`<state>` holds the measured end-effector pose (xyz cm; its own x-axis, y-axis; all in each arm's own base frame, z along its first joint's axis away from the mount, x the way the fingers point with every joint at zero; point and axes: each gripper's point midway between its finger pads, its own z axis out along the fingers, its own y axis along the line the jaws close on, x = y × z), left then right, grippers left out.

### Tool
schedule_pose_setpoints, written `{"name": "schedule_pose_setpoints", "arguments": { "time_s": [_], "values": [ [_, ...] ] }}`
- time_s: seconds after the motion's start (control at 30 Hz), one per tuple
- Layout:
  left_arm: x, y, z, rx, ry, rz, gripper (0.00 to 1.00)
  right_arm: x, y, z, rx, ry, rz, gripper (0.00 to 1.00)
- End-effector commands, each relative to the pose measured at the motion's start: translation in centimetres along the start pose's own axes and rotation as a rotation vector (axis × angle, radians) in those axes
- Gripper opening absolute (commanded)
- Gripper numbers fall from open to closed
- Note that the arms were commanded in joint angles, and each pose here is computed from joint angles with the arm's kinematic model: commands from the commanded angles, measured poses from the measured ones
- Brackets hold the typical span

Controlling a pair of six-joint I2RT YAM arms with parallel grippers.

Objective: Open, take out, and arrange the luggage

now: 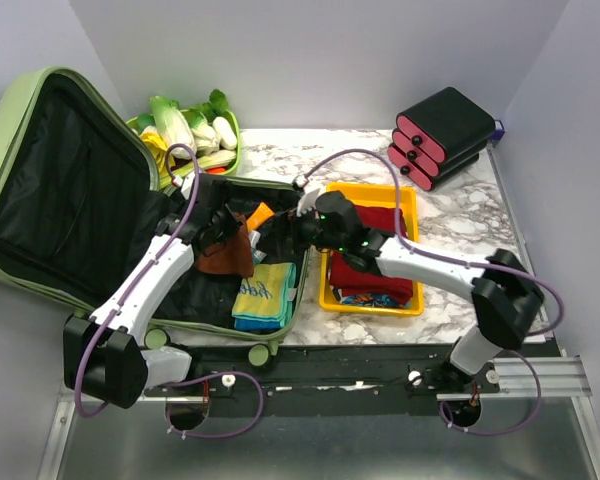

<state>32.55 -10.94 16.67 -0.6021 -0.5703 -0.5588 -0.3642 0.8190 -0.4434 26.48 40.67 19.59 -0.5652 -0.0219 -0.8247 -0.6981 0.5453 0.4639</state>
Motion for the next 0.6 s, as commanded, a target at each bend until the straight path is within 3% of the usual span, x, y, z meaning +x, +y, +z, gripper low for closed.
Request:
{"name": "schedule_pose_setpoints", "arguments": {
  "time_s": [0.0,0.3,0.57],
  "values": [
    [-0.6,-1.1,-0.3,0.014,-0.003,-0.046,0.0,-0.9,1.1,4.1,-0.015,-0.051,0.009,1.0],
    [-0.6,-0.9,-0.4,-0.005,0.001,-0.054,0.0,1.9,2.3,9.1,-0.016,-0.02,-0.01,1.0],
    [-0.5,-0.8,-0.6,-0.014,0.007,-0.065,0.0,3.0,0.8,11.6,0.058,-0.039,0.058,0.9]
  ]
}}
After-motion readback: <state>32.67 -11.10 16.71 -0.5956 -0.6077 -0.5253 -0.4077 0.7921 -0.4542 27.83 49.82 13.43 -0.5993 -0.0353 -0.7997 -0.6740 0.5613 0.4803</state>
